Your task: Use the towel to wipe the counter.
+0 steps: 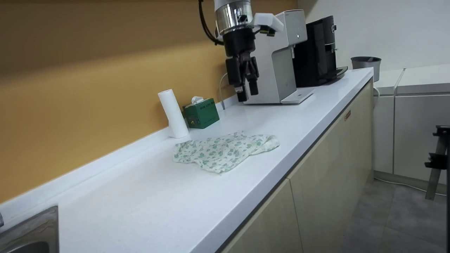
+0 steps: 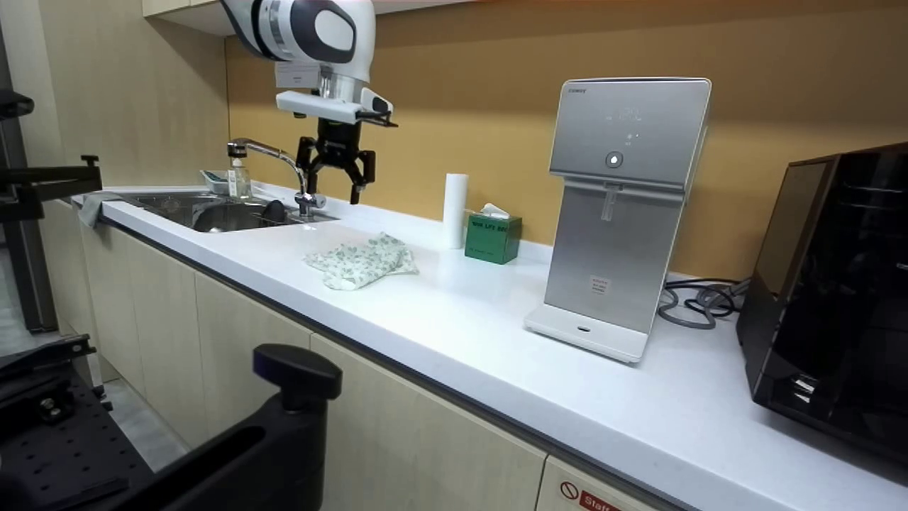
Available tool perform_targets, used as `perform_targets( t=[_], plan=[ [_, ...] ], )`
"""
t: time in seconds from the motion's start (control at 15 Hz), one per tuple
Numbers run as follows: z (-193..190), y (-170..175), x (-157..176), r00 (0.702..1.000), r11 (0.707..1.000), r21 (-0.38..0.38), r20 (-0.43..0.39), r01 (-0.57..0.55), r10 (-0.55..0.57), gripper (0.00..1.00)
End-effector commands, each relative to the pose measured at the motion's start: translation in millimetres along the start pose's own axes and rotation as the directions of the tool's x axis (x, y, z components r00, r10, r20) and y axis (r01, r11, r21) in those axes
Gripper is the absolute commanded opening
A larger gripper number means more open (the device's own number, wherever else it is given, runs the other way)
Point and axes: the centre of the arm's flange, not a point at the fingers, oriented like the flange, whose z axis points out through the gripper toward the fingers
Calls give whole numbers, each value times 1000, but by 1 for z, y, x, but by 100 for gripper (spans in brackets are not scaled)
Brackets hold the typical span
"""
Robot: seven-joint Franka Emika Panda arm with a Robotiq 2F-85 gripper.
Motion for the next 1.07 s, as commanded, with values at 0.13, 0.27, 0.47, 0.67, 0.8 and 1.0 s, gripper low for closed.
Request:
perform_targets(
  t=[0.13,0.27,0.47,0.67,0.8,1.0],
  plan=[
    [25,-2,22,999,1000,2,31,27,-27,100],
    [33,1,30,999,1000,3,40,31,-31,100],
    [37,5,35,999,1000,1,40,19,-19,100],
    [57,15,46,999,1000,-26,34,9,-8,100],
    [71,21,52,1000,999,-42,28,15,-14,100],
    [93,29,59,1000,998,-53,4,22,-22,100]
  ],
)
